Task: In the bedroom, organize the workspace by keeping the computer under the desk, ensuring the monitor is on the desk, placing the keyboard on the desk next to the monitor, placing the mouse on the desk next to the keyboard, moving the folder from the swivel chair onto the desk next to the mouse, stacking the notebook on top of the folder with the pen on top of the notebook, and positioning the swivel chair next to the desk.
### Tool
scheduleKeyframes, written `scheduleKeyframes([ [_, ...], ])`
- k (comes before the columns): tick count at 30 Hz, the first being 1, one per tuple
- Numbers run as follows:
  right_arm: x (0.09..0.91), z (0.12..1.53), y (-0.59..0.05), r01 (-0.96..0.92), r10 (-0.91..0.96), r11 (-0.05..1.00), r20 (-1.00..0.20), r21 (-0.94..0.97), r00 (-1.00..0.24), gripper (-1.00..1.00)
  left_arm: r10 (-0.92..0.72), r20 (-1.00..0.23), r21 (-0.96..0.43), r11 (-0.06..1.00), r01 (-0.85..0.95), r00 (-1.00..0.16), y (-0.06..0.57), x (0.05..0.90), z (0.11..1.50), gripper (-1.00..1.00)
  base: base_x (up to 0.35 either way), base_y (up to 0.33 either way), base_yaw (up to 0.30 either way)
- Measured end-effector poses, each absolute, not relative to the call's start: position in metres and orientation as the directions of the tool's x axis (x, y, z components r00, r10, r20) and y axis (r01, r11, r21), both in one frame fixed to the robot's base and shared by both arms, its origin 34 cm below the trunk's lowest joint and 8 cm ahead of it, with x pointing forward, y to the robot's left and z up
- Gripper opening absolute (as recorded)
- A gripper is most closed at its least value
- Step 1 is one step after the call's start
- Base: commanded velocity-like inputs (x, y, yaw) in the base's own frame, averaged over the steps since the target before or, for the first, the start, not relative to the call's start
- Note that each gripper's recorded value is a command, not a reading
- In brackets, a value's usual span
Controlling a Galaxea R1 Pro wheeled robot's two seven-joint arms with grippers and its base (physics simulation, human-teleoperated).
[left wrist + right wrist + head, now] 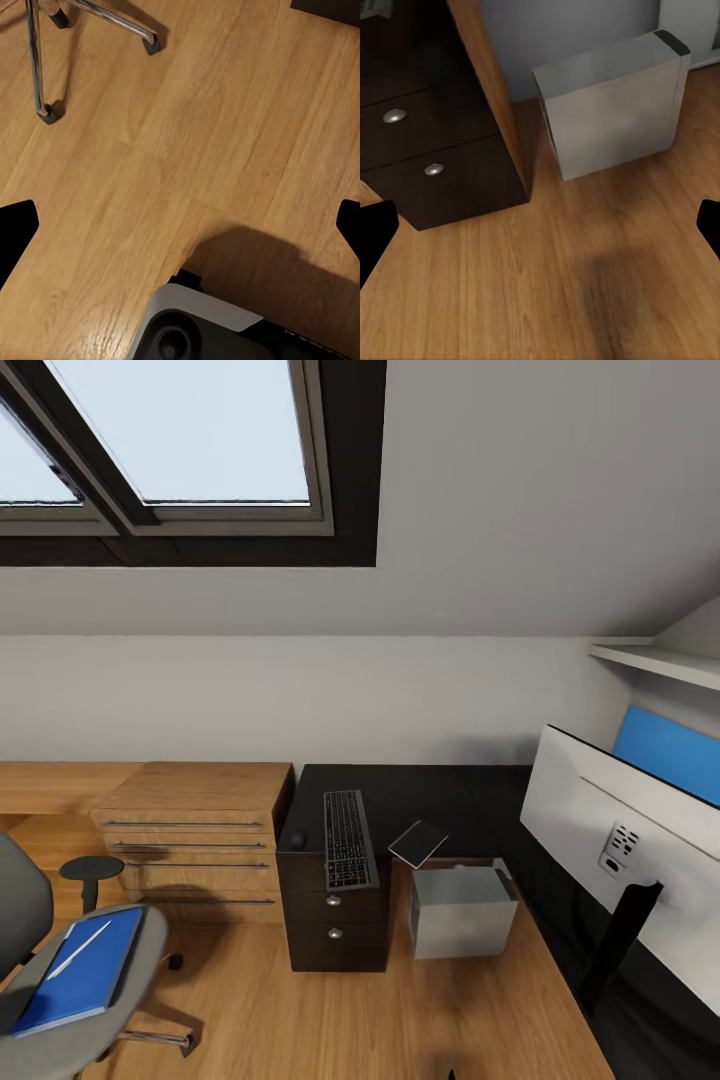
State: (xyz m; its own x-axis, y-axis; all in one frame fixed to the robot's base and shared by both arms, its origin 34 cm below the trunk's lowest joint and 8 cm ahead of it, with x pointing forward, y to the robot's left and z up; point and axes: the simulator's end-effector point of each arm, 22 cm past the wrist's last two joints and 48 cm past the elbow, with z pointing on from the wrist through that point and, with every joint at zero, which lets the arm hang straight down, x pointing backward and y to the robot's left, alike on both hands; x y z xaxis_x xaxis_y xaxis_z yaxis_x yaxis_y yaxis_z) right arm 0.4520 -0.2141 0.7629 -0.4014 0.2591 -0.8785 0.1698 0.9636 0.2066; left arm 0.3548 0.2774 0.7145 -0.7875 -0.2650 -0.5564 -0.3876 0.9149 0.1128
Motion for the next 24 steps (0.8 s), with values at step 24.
scheduleKeyframes([
  [24, 0.613, 0.972, -0.245, 0.150, 0.177, 0.981, -0.884, 0.123, -0.432, 1.00, -0.264, -0.561, 0.114, 0.914, -0.389, -0.784, 0.275, 0.353, 0.713, 1.00, 0.000, 0.000, 0.000],
])
